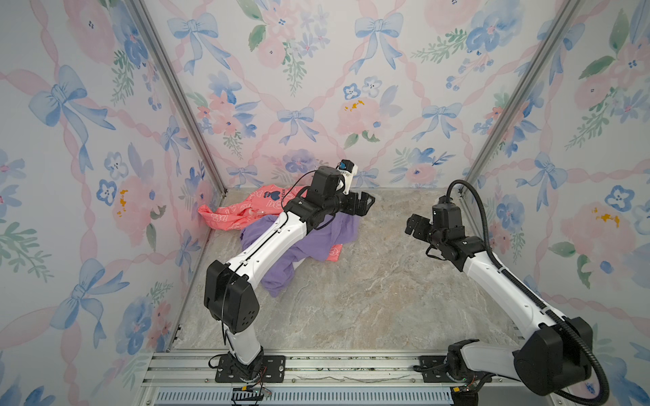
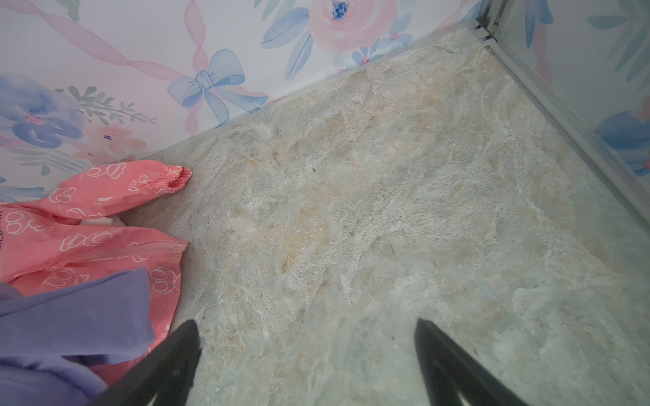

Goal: Pick out a specific cloth from the pile
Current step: 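Swing the held purple cloth toward the right gripper and lower it, then move the right gripper to the purple cloth beside the left gripper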

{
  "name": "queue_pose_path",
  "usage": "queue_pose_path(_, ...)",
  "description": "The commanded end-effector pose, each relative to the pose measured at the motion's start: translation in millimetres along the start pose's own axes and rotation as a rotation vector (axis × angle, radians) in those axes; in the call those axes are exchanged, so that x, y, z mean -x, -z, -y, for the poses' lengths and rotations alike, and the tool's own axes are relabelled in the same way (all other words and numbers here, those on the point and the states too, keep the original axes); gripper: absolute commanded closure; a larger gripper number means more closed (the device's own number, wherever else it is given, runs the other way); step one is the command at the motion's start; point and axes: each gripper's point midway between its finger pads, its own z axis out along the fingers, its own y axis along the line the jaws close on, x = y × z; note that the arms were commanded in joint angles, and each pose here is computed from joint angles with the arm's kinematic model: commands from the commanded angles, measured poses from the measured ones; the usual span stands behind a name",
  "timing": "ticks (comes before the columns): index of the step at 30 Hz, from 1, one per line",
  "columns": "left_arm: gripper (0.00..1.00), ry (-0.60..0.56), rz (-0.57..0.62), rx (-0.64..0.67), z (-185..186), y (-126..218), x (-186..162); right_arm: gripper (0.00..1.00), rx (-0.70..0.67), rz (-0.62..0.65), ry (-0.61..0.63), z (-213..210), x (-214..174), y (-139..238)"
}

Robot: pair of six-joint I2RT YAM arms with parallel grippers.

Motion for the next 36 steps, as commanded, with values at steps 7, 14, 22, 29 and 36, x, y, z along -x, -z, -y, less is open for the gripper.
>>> queue_pose_path(7,0.17,0.033,-0.081,-0.103,15,0,-20,0.03,0.416,0.008,0.156,-86,7,4)
queue_pose_path(14,0.19,0.038,-0.047,-0.072,2,11,-8,0.0,0.639,-0.048,0.278,-133,-14,-2)
queue_pose_path(22,0.19,0.04,-0.022,-0.055,-1,20,-1,0.27,0.883,0.019,0.321,-192,-37,-2)
queue_pose_path(29,0.19,0.053,-0.006,-0.047,-7,28,4,0.31,0.935,0.069,0.364,-221,-44,-10)
queue_pose_path(36,0.18,0.068,-0.002,-0.046,-11,32,5,0.89,0.919,0.066,0.348,-238,-48,-30)
